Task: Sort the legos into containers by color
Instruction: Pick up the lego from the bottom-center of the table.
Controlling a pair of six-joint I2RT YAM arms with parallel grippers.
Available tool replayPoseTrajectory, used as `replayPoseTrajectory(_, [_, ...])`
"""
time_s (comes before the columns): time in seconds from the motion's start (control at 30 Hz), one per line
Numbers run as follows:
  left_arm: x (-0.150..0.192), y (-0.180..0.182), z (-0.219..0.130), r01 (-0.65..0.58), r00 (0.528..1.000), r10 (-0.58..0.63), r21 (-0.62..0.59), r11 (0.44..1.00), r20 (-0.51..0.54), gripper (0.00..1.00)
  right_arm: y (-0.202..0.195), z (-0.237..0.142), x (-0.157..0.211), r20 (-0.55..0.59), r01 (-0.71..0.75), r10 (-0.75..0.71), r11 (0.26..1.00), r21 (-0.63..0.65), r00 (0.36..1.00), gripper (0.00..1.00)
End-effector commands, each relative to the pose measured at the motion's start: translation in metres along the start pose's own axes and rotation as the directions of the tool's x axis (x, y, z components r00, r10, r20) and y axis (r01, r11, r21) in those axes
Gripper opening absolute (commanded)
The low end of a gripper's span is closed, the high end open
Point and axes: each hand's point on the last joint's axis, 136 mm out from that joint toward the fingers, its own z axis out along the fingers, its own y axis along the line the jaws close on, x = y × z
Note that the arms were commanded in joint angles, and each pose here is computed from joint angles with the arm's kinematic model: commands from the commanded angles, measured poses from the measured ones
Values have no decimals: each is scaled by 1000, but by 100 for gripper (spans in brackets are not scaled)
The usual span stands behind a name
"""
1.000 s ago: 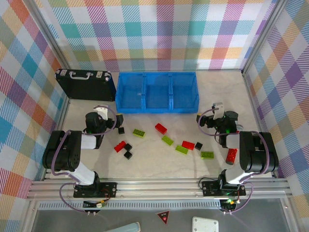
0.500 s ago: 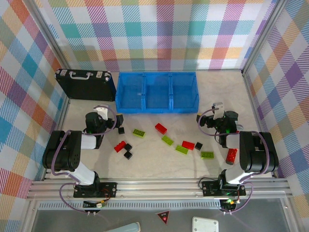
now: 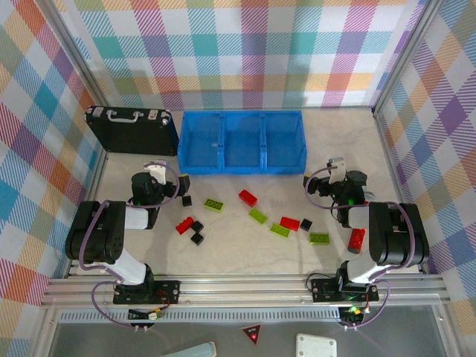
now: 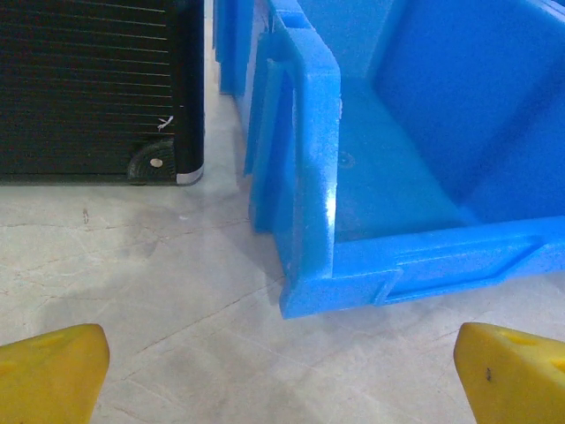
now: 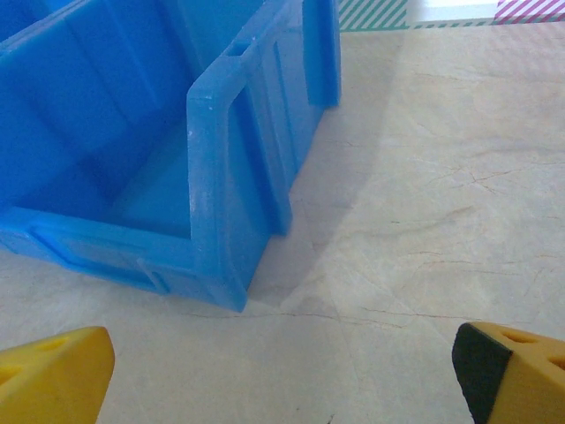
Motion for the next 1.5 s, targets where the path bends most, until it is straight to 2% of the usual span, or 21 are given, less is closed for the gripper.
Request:
replayPoseTrajectory(0.0, [0,-1,-2,-16,1000,16,14,1000,14,100,0,1,-9,29,8,-8,1000,-4,1000,99])
replayPoseTrajectory(0.27, [-14,11,-12,15,999,-12,-79,997,42,100,-1,-8,-23,22,-14,13,999,33,1000,99])
replayPoseTrajectory(0.37, [-22,16,-19,44,999,-42,-123,991,23,100,1,-13,-29,10,-24,23,999,30,1000,99])
replayPoseTrajectory(0.53, [-33,25,-31,75,997,-80,-213,974,-18,100,2,-18,-26,-66,-71,74,997,43,995,99])
replayPoseTrajectory(0.67, [-41,27,-44,119,988,-142,-269,956,-67,100,-4,-25,-26,-134,-152,167,982,115,977,99])
replayPoseTrajectory(0.8, [-49,24,-60,211,958,-260,-312,926,-124,100,-13,-38,-22,-197,-259,304,939,227,932,96])
replayPoseTrajectory(0.87, [-49,26,-74,255,929,-334,-379,890,-159,99,-11,-43,-20,-236,-286,343,926,246,909,96])
replayPoseTrajectory(0.97, [-48,12,-90,280,901,-371,-354,892,-224,99,-5,-51,-16,-302,-334,409,903,270,861,95])
replayPoseTrajectory(1.07, [-54,2,-107,285,882,-385,-344,895,-272,100,6,-57,-13,-367,-390,468,881,269,804,90])
replayPoseTrajectory(1.2, [-63,-9,-125,235,866,-345,-314,920,-362,100,22,-65,-9,-435,-451,525,851,268,732,80])
replayPoseTrajectory(1.37, [-68,-16,-140,146,858,-257,-268,952,-445,100,40,-80,6,-528,-432,530,848,308,664,78])
replayPoseTrajectory(1.47, [-65,-23,-133,105,869,-183,-190,976,-459,100,55,-88,17,-568,-444,541,839,314,620,75])
